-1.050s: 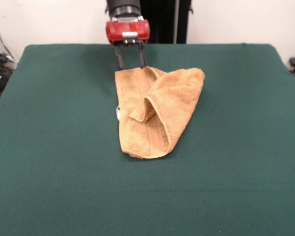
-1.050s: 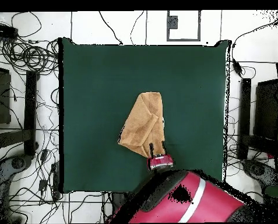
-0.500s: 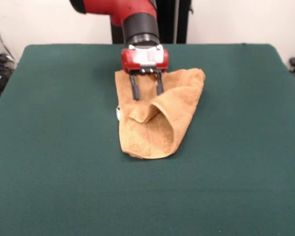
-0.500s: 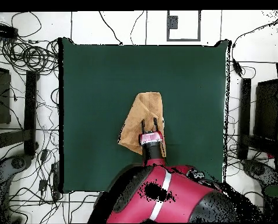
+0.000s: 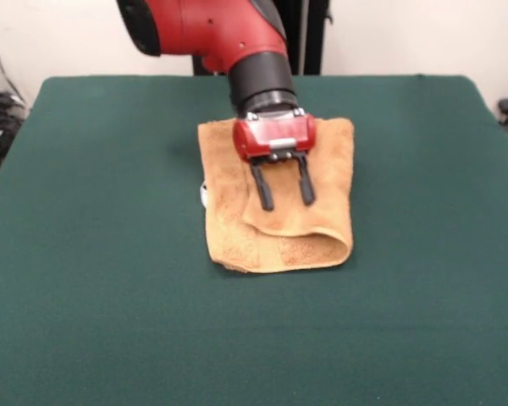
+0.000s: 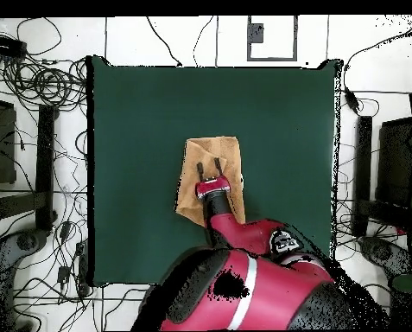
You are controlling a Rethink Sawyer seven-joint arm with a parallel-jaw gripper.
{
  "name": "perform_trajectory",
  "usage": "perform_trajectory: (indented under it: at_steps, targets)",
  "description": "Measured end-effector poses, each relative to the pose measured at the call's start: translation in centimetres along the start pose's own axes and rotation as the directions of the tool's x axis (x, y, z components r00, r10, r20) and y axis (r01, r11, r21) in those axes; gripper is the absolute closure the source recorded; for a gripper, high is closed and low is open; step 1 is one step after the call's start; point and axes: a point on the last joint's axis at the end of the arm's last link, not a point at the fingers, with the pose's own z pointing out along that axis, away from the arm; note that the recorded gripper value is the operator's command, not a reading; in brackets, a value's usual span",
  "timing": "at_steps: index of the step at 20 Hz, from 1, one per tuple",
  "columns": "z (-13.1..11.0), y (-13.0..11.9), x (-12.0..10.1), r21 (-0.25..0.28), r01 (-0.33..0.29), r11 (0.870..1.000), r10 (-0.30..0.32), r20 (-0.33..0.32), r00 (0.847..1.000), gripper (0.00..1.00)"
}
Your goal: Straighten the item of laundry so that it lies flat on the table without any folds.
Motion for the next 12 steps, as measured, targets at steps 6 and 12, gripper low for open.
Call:
perform_trajectory:
  at_steps: [6,12]
  targets:
    - [1.9,1.3,-0.2,-0.138,-0.055,0.989,0.049,-0.044,0.998,0.00]
    - [2.9,1.6,0.1,-0.286,-0.109,0.952,0.092,-0.073,0.993,0.00]
